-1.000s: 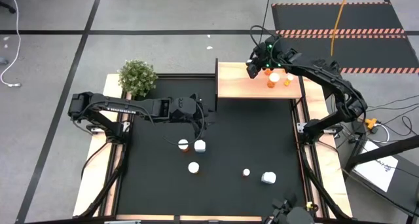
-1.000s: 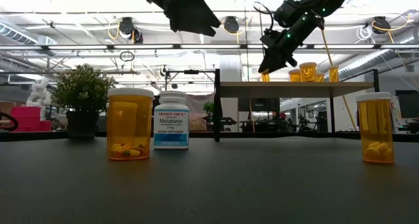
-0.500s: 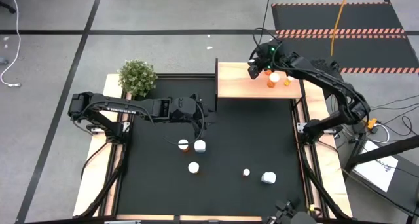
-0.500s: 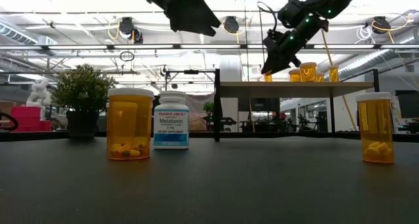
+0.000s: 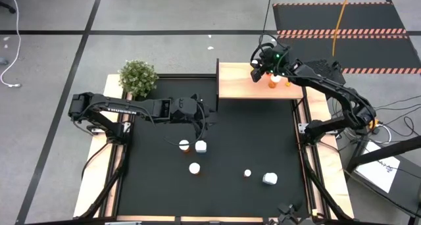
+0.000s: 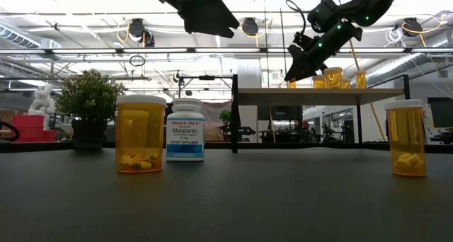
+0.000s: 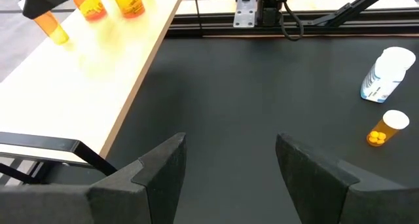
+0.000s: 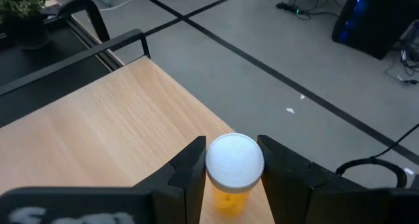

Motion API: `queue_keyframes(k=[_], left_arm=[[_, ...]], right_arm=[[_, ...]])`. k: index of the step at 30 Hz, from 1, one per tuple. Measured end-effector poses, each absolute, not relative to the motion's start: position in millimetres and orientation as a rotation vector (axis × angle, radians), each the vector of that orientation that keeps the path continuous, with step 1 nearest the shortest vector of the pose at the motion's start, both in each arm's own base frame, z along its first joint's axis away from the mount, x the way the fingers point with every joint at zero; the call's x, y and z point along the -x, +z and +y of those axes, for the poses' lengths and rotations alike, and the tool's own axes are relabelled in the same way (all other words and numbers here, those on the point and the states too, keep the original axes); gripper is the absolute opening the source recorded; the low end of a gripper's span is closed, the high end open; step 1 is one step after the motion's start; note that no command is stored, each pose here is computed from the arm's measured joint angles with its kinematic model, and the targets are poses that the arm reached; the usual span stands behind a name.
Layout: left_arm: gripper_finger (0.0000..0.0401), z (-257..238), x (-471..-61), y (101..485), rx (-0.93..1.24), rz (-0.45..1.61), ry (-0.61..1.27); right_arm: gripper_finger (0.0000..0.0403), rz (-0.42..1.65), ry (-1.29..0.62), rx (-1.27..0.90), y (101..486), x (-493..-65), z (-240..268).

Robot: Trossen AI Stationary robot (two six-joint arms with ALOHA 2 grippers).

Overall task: Pick and place medicine bottles onto shelf by color
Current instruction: Put the small orange pill bottle on the shelf, then adjust the large orange pill bottle on the shelf

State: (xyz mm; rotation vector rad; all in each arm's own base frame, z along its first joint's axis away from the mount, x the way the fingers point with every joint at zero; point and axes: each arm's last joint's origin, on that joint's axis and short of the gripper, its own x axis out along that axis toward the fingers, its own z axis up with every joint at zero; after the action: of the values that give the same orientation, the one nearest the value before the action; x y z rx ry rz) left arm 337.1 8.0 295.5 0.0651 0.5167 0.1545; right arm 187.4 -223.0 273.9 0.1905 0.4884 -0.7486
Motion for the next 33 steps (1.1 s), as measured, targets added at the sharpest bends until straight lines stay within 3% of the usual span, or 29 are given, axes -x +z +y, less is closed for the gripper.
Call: queue_keyframes(k=[15,33], left_arm=[[0.0234,8.0,-337.3,295.7,-0.067,0.515,0.154],[0.0234,8.0,-337.2,295.6,-0.066,0.516,0.154]], right_arm=[[0.0125,0.485,-0.744,-0.182,270.6,-187.2,-222.5],[0.0163,0.487,-0.742,-0.185,270.3,-187.1,-222.4]])
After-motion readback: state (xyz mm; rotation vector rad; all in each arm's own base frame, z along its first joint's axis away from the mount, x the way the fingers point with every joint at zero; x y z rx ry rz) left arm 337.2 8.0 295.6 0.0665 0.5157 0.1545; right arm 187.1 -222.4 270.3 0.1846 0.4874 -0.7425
